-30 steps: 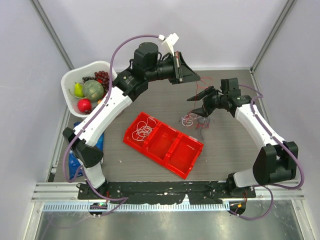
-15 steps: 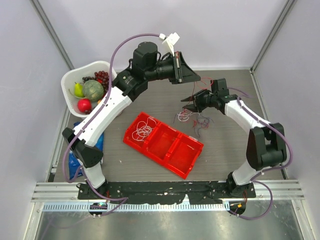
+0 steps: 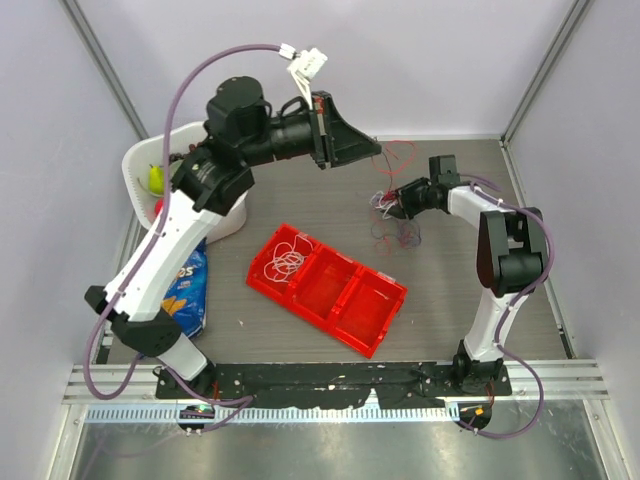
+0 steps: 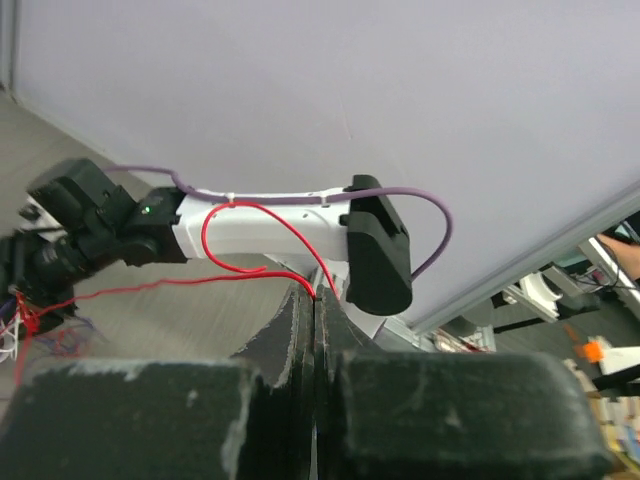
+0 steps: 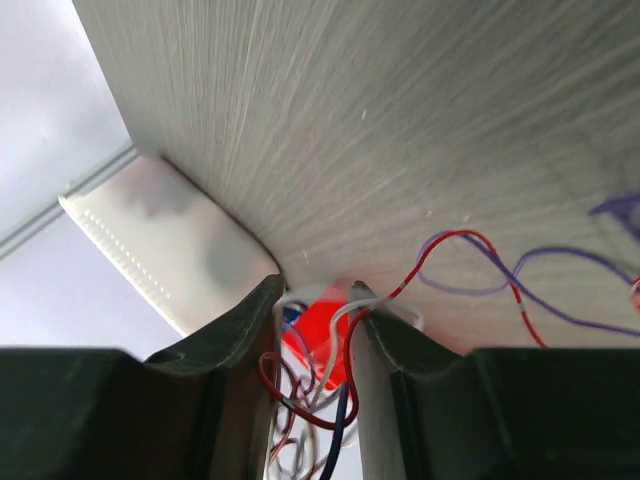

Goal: Untangle the cables

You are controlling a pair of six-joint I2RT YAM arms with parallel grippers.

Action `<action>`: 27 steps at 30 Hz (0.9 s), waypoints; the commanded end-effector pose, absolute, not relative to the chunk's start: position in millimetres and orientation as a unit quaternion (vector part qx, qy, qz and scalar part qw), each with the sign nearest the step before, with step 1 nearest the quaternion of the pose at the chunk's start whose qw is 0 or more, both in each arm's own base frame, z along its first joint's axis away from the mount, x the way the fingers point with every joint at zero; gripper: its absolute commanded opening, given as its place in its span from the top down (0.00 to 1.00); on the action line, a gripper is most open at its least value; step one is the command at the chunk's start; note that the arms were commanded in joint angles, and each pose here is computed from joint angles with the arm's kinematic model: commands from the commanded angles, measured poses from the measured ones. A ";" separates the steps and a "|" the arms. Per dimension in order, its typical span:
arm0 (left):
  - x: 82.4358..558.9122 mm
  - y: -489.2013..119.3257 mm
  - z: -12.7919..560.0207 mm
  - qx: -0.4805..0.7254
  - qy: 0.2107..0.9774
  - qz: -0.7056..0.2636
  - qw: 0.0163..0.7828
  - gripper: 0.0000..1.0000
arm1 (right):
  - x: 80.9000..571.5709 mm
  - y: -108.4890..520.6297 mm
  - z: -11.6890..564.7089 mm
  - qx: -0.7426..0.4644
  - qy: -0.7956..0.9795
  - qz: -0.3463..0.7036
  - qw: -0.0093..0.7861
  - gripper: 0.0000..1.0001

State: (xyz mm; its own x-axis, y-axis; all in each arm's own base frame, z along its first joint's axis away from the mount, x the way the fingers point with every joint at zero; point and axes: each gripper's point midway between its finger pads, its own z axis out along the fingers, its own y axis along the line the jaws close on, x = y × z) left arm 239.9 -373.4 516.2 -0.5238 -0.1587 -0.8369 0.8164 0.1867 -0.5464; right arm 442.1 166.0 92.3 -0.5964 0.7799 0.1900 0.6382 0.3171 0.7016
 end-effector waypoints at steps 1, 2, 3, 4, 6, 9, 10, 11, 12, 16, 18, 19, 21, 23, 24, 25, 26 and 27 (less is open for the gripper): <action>215.0 -343.0 567.9 0.287 0.589 -0.569 0.496 1.00 | 468.1 136.2 90.3 0.429 0.814 0.365 0.143 0.70; 215.9 -341.9 568.7 0.285 0.590 -0.566 0.500 1.00 | 470.2 128.5 88.1 0.433 0.812 0.362 0.145 0.74; 216.4 -341.2 569.3 0.285 0.591 -0.563 0.502 1.00 | 471.5 124.1 84.4 0.432 0.816 0.356 0.145 0.82; 215.7 -341.0 570.5 0.286 0.591 -0.563 0.502 1.00 | 472.7 117.8 82.4 0.435 0.816 0.352 0.147 0.86; 217.0 -340.7 573.4 0.285 0.589 -0.563 0.505 1.00 | 473.6 116.4 78.4 0.425 0.824 0.343 0.151 0.94; 216.3 -338.7 582.9 0.283 0.580 -0.564 0.516 1.00 | 479.9 85.7 72.5 0.440 0.823 0.320 0.162 0.99; 216.8 -338.6 586.2 0.282 0.577 -0.564 0.519 1.00 | 477.4 80.3 67.1 0.438 0.829 0.307 0.161 0.99; 216.4 -337.7 590.1 0.280 0.574 -0.565 0.523 1.00 | 480.2 72.1 68.6 0.440 0.830 0.299 0.168 0.99; 215.3 -336.9 595.2 0.280 0.568 -0.567 0.527 1.00 | 479.5 64.4 66.5 0.436 0.838 0.280 0.173 0.99; 206.5 -329.1 621.4 0.272 0.539 -0.581 0.545 1.00 | 477.3 27.7 55.7 0.429 0.857 0.216 0.188 0.99; 199.3 -322.7 636.3 0.271 0.518 -0.588 0.559 1.00 | 477.6 13.2 53.7 0.423 0.863 0.196 0.194 0.98; 195.7 -319.4 642.5 0.270 0.509 -0.591 0.565 1.00 | 478.1 7.8 54.2 0.412 0.869 0.188 0.200 0.96; 193.7 -316.4 649.6 0.266 0.497 -0.594 0.574 1.00 | 479.1 -3.4 52.2 0.401 0.877 0.160 0.210 0.93; 194.6 -316.0 651.4 0.262 0.495 -0.595 0.576 1.00 | 477.6 -11.6 50.0 0.390 0.886 0.137 0.208 0.87; 195.1 -316.6 650.7 0.261 0.497 -0.596 0.574 1.00 | 476.4 -14.5 48.1 0.388 0.891 0.128 0.201 0.85; 195.4 -317.0 650.4 0.260 0.498 -0.597 0.573 1.00 | 475.3 -15.6 46.1 0.383 0.894 0.123 0.198 0.85; 195.4 -318.1 648.8 0.260 0.501 -0.597 0.570 1.00 | 475.8 -17.6 47.5 0.381 0.895 0.121 0.200 0.85; 196.5 -317.2 648.9 0.258 0.503 -0.596 0.571 1.00 | 475.8 -19.9 48.3 0.380 0.895 0.116 0.203 0.86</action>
State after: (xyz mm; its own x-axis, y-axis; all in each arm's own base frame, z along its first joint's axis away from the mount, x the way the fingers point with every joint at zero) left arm 218.2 -337.0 606.9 -0.2952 -0.3273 -0.8976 0.9096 0.1912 -0.3689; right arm 478.2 -3.2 43.9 -0.5904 0.7827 -0.1967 0.6544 0.6070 0.4509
